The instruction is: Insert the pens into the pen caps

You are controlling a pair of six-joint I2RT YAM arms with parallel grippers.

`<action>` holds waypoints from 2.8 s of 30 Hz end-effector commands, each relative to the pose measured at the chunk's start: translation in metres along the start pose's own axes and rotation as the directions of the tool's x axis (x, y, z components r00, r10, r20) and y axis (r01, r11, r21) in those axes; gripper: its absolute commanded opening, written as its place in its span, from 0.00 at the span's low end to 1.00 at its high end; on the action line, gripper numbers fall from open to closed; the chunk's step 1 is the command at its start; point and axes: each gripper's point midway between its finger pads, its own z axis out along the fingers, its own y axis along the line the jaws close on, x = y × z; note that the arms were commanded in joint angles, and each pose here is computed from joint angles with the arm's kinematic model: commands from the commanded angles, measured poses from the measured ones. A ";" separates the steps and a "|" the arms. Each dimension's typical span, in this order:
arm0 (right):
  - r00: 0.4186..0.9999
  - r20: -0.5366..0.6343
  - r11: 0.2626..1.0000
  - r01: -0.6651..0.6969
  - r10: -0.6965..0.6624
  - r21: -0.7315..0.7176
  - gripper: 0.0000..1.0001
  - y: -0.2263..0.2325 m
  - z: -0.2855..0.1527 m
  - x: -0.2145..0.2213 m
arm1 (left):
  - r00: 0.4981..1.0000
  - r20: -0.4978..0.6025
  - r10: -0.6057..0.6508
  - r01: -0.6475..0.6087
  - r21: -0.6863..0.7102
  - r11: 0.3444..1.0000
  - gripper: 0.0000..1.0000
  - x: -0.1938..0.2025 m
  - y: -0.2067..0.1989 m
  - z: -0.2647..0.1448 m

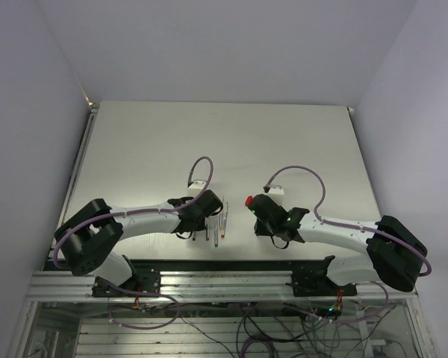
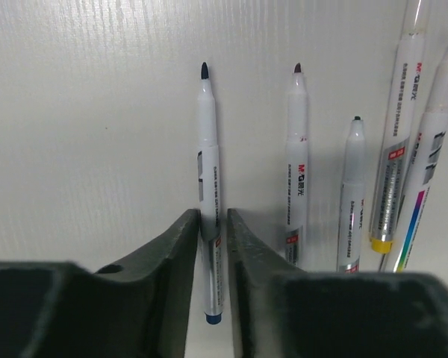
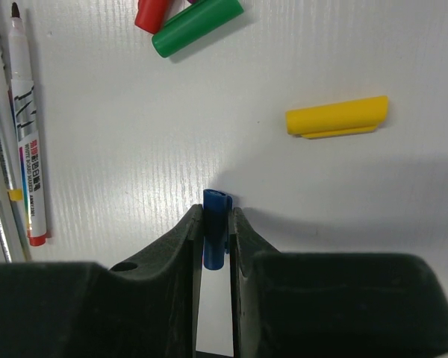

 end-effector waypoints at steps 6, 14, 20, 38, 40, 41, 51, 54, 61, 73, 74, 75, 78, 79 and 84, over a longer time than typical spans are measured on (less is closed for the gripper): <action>1.000 0.014 1.000 -0.010 0.010 -0.010 0.00 0.002 -0.006 -0.004 | 0.970 -0.233 0.068 -0.099 -0.125 0.987 0.07 0.069 0.040 0.015; 0.995 0.095 0.999 -0.015 0.019 -0.039 0.00 0.006 -0.016 -0.024 | 0.989 -0.133 0.059 -0.075 -0.124 0.989 0.07 0.041 0.039 0.003; 0.980 0.201 0.996 0.004 0.015 -0.090 0.00 0.019 -0.033 -0.054 | 0.997 0.054 0.061 -0.055 -0.100 0.993 0.07 -0.025 0.028 -0.032; 0.792 0.601 0.950 0.092 0.112 -0.299 0.00 0.061 -0.112 -0.172 | 0.905 0.417 -0.091 -0.109 0.431 0.896 0.07 -0.115 -0.049 -0.125; 0.740 0.658 0.940 0.110 0.138 -0.322 0.00 0.067 -0.129 -0.191 | 0.889 0.444 -0.110 -0.142 0.497 0.856 0.07 -0.121 -0.063 -0.136; 0.717 0.682 0.937 0.121 0.145 -0.327 0.00 0.070 -0.137 -0.199 | 0.881 0.457 -0.121 -0.160 0.529 0.833 0.07 -0.124 -0.071 -0.142; 0.549 0.796 0.880 0.211 0.254 -0.426 0.00 0.091 -0.200 -0.243 | 0.844 0.503 -0.185 -0.282 0.710 0.645 0.07 -0.126 -0.141 -0.191; 0.535 0.798 0.870 0.215 0.276 -0.445 0.00 0.091 -0.208 -0.244 | 0.843 0.504 -0.189 -0.287 0.718 0.634 0.07 -0.126 -0.147 -0.195; 0.548 0.778 0.860 0.191 0.306 -0.473 0.00 0.087 -0.206 -0.238 | 0.832 0.514 -0.208 -0.290 0.723 0.626 0.07 -0.128 -0.145 -0.203; 0.545 0.733 0.801 0.172 0.408 -0.573 0.00 0.088 -0.204 -0.226 | 0.814 0.511 -0.275 -0.280 0.761 0.586 0.07 -0.130 -0.144 -0.211; 0.543 0.732 0.799 0.173 0.410 -0.576 0.00 0.088 -0.204 -0.226 | 0.815 0.511 -0.272 -0.280 0.760 0.587 0.07 -0.129 -0.144 -0.210; 0.543 0.731 0.797 0.173 0.413 -0.579 0.00 0.088 -0.204 -0.226 | 0.816 0.510 -0.271 -0.280 0.759 0.588 0.07 -0.129 -0.144 -0.210; 0.534 0.730 0.791 0.172 0.426 -0.588 0.00 0.088 -0.206 -0.227 | 0.820 0.508 -0.266 -0.279 0.759 0.588 0.07 -0.128 -0.145 -0.208; 0.534 0.729 0.790 0.171 0.427 -0.588 0.00 0.088 -0.206 -0.227 | 0.820 0.506 -0.266 -0.279 0.761 0.586 0.07 -0.127 -0.145 -0.208; 0.541 0.725 0.789 0.170 0.426 -0.591 0.00 0.090 -0.204 -0.226 | 0.817 0.508 -0.273 -0.273 0.758 0.592 0.07 -0.128 -0.143 -0.208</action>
